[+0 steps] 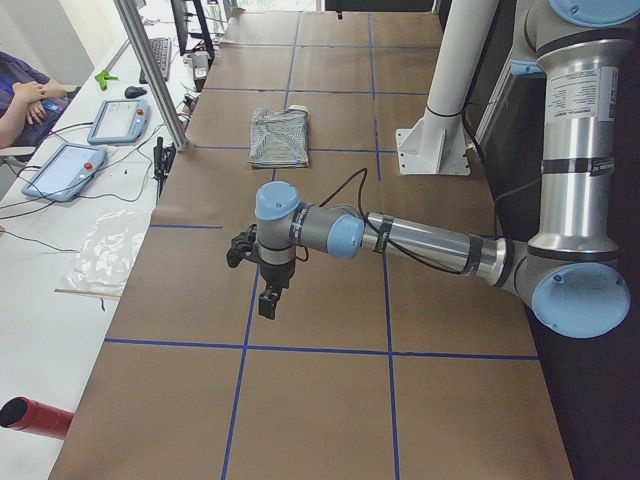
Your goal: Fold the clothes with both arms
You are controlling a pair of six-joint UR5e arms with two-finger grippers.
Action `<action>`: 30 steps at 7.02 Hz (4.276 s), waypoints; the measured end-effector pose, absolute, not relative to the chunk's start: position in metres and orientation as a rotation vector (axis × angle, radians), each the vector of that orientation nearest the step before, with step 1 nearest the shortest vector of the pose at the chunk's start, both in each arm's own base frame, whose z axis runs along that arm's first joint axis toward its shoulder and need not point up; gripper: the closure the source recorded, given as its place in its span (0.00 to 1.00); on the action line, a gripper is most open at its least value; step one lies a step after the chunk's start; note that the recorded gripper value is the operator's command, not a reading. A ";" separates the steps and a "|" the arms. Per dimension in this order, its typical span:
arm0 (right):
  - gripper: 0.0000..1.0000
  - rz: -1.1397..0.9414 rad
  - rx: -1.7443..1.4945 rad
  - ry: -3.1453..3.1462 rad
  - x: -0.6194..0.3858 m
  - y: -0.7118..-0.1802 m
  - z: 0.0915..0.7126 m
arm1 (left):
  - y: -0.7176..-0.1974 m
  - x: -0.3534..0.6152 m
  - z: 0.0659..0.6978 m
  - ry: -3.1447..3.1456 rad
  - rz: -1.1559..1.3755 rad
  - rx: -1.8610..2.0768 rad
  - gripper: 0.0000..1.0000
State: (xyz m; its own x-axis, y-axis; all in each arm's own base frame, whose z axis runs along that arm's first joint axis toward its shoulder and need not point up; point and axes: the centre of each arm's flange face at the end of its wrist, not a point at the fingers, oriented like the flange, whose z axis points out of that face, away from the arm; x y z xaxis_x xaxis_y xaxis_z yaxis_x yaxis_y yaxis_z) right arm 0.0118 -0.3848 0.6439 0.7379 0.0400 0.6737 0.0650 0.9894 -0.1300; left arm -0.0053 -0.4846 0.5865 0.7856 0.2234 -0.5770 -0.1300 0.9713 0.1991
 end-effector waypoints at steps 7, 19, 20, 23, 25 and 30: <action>0.00 0.020 -0.133 -0.764 0.024 -0.390 0.642 | -0.474 -0.061 0.648 0.774 0.206 0.136 0.00; 0.00 0.028 -0.100 -0.764 0.031 -0.391 0.642 | -0.465 -0.064 0.661 0.742 0.202 0.114 0.00; 0.00 0.028 -0.099 -0.764 0.031 -0.391 0.642 | -0.465 -0.064 0.661 0.742 0.202 0.114 0.00; 0.00 0.027 -0.098 -0.764 0.031 -0.392 0.641 | -0.465 -0.064 0.662 0.742 0.201 0.113 0.00; 0.00 0.027 -0.097 -0.764 0.031 -0.392 0.641 | -0.465 -0.064 0.661 0.742 0.201 0.113 0.00; 0.00 0.032 -0.106 -0.760 0.032 -0.387 0.645 | -0.465 -0.064 0.661 0.733 0.200 0.113 0.00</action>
